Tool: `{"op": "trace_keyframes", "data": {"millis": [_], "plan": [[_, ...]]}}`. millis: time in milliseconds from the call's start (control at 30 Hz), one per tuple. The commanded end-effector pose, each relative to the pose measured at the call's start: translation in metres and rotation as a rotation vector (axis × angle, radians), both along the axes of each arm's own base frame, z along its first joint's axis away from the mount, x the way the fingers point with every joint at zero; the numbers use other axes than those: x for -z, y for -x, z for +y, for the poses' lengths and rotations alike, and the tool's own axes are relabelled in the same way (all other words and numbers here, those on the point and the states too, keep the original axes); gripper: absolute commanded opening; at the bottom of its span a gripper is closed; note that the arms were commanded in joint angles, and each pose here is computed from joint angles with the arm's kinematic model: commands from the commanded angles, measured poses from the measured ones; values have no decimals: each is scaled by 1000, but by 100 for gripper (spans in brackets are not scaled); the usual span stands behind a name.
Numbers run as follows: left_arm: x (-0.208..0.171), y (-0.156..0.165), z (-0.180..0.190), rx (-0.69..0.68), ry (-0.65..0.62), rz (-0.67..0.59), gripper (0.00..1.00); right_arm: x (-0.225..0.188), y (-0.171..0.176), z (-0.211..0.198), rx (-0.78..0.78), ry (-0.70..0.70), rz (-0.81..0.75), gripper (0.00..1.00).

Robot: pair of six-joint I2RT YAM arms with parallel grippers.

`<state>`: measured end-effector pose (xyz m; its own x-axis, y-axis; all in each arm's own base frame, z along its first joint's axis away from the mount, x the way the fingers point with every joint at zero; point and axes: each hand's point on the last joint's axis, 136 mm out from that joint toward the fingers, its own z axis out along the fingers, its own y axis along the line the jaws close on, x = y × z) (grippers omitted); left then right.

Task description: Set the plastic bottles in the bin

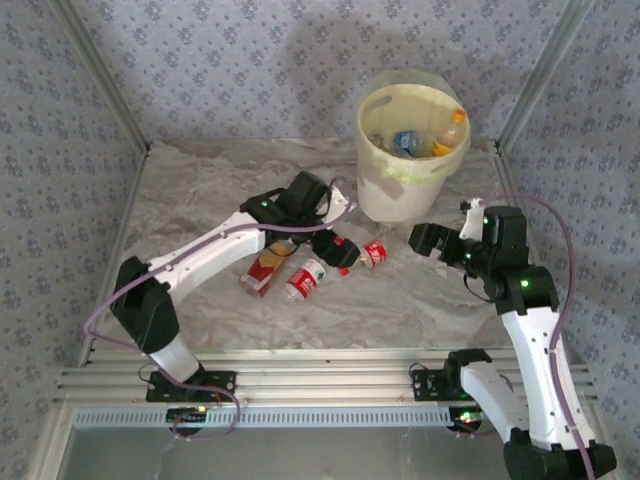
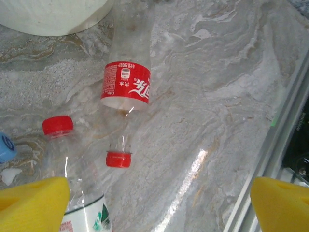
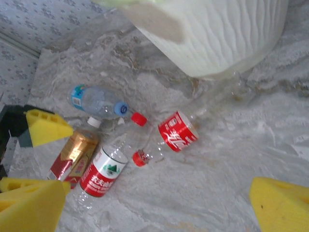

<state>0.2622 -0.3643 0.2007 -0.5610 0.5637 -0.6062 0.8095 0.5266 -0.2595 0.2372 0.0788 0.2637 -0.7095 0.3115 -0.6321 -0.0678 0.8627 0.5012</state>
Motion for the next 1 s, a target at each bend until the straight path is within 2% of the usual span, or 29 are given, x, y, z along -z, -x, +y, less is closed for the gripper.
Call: {"op": "trace_keyframes", "data": {"millis": [0, 133, 300, 533, 700, 967], "plan": [[20, -3, -17, 2, -103, -36, 95, 18, 15, -2, -9, 8, 71, 100], [51, -5, -36, 28, -241, -72, 95, 22, 21, -7, 10, 19, 76, 100], [85, -24, -51, 9, -372, -104, 94, 23, 21, -14, 44, 30, 85, 100], [120, -43, -63, 2, -449, -123, 94, 26, 20, -18, 59, 35, 97, 100], [133, -51, -73, 2, -460, -123, 94, 26, 18, -19, 61, 28, 105, 100], [141, -49, -77, 4, -453, -90, 79, 29, 18, -21, 77, 23, 118, 100]]}}
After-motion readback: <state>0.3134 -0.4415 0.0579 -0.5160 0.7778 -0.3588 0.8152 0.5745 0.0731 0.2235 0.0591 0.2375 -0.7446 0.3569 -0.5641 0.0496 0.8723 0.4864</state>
